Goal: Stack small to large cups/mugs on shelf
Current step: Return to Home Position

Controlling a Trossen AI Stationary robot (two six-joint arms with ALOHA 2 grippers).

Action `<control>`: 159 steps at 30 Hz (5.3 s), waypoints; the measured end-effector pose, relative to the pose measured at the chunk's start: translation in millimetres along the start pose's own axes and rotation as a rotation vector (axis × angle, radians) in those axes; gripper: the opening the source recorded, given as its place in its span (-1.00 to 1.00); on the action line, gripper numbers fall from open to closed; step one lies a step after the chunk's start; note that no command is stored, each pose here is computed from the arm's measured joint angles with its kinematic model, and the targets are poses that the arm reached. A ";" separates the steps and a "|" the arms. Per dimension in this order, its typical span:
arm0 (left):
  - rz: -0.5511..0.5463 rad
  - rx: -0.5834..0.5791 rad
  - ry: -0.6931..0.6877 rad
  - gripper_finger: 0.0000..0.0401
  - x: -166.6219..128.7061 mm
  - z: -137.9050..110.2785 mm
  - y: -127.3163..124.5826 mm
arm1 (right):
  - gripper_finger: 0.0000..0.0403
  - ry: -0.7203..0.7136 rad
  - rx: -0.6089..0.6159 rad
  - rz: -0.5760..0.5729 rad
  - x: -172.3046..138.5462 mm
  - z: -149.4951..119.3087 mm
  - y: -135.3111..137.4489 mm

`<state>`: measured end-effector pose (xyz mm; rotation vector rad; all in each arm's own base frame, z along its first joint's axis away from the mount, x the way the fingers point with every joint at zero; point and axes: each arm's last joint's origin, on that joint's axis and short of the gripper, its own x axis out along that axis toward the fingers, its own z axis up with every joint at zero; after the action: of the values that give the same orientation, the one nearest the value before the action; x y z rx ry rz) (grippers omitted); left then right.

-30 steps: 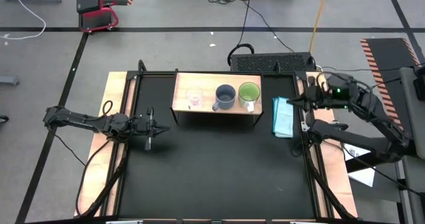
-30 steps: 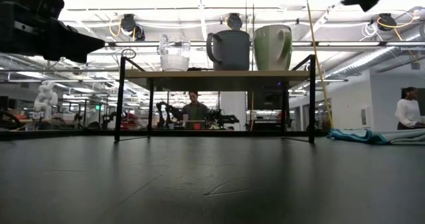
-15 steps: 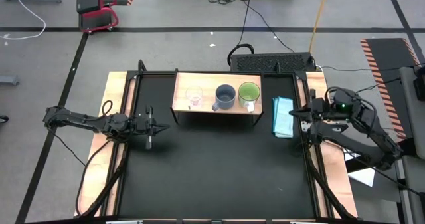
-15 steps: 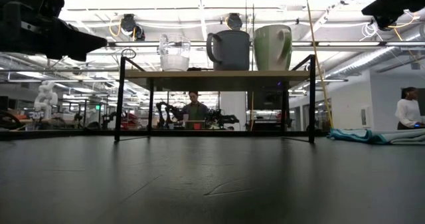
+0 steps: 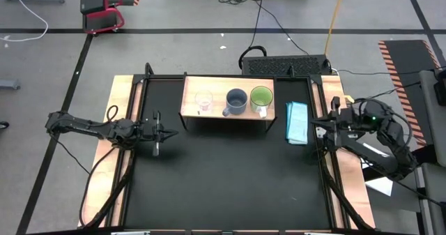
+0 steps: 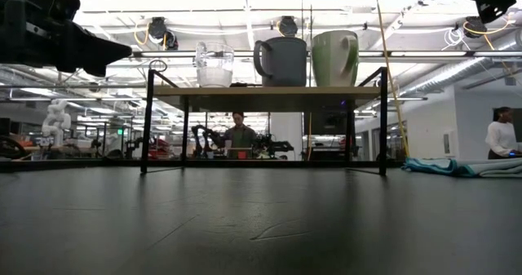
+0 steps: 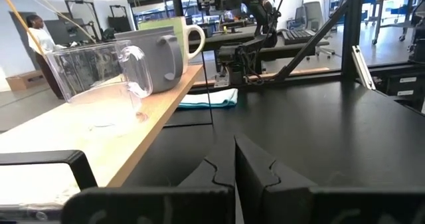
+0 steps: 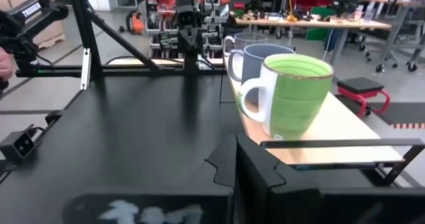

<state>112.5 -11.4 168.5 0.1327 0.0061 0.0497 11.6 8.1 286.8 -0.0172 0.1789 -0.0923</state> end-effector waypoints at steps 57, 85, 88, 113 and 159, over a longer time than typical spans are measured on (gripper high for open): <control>-0.063 0.005 -0.003 -0.97 -0.1 0.0 -1.8 | -1.00 -0.219 0.158 -0.098 86.8 -73.9 -38.8; -0.018 -0.011 0.003 -0.99 0.0 -0.2 -0.5 | -1.00 -0.253 0.086 0.206 102.4 -94.5 -18.3; -0.018 -0.019 0.003 -0.99 0.0 -0.2 -0.5 | -1.00 -0.254 0.085 0.230 103.1 -94.2 -13.8; -0.153 0.087 0.049 -1.00 -2.9 -5.2 -13.6 | -1.00 -0.163 -0.066 0.382 114.2 -100.0 29.9; -0.025 -0.039 0.215 -0.98 -0.8 -23.4 20.7 | -1.00 -0.104 -0.080 0.263 126.1 -103.9 25.2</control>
<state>110.4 12.1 148.0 0.0876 0.2212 0.0392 118.9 20.5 161.7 -0.0775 0.0797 0.1776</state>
